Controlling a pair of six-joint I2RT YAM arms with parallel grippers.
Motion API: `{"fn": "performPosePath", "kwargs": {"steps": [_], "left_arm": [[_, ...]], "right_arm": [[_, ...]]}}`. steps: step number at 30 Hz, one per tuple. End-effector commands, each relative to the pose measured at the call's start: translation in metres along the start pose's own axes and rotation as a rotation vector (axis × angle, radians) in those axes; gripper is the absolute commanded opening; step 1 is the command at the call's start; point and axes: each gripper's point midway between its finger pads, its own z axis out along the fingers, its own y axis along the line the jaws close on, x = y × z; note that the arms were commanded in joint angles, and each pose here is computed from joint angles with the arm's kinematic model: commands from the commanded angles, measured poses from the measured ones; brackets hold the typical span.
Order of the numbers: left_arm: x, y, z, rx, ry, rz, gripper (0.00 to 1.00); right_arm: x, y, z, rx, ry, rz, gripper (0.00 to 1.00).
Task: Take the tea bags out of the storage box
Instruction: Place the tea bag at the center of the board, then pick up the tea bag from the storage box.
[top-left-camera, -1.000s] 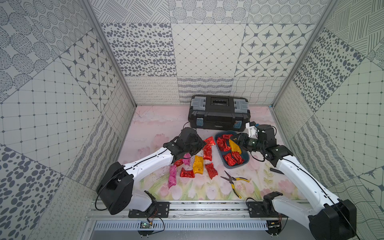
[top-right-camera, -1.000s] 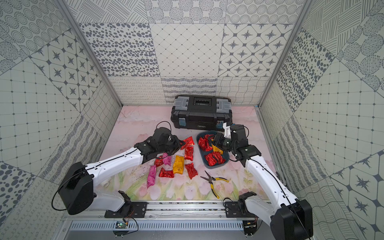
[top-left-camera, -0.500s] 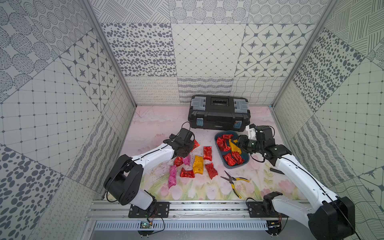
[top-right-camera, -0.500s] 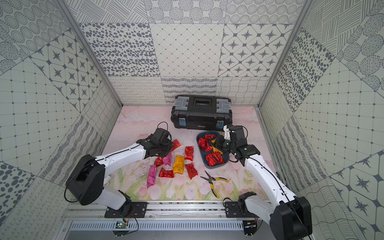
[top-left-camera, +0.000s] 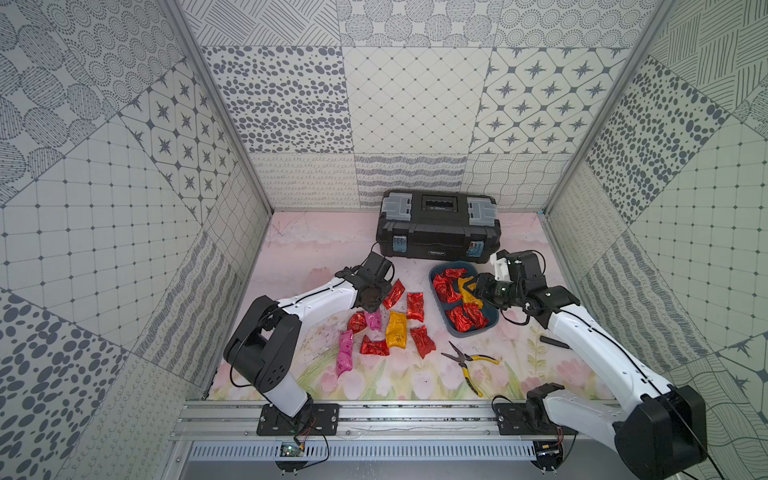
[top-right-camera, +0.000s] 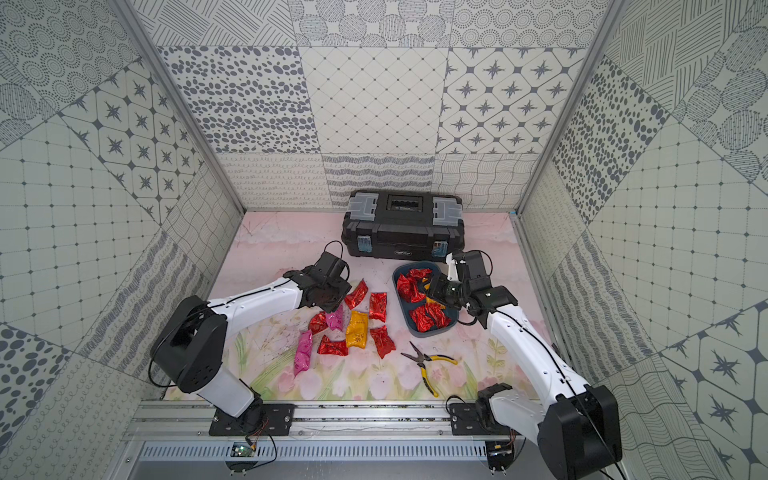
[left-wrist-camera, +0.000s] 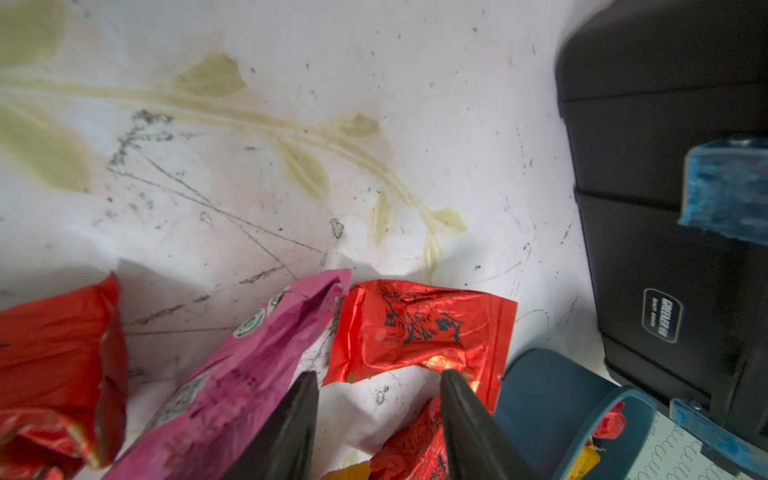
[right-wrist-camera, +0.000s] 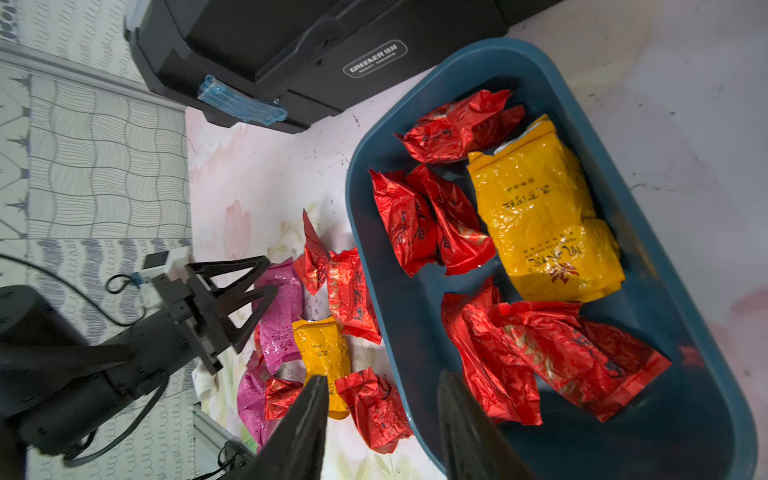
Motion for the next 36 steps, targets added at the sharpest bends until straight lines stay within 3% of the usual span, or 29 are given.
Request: {"fn": "performPosePath", "kwargs": {"steps": [1,9,19,29,36], "left_arm": [[-0.013,0.013,-0.030,-0.045,-0.077,0.053,0.56],[-0.024,0.017,-0.078,0.072,-0.140,0.117,0.58],[-0.026,0.032,-0.106,0.162,-0.161,0.083,0.58],[-0.028,0.039,-0.115,0.173,-0.169,0.076,0.58],[-0.026,0.039,-0.114,0.177,-0.162,0.076,0.58]], "right_arm": [[-0.002,-0.001,0.002,0.100,0.002,-0.170,0.48],[0.014,0.017,0.040,0.165,0.118,-0.401,0.48],[-0.010,0.019,0.087,0.231,0.115,-0.409,0.47],[-0.016,-0.002,0.125,0.295,0.161,-0.352,0.47],[-0.007,-0.008,0.144,0.289,0.207,-0.330,0.38]]}}
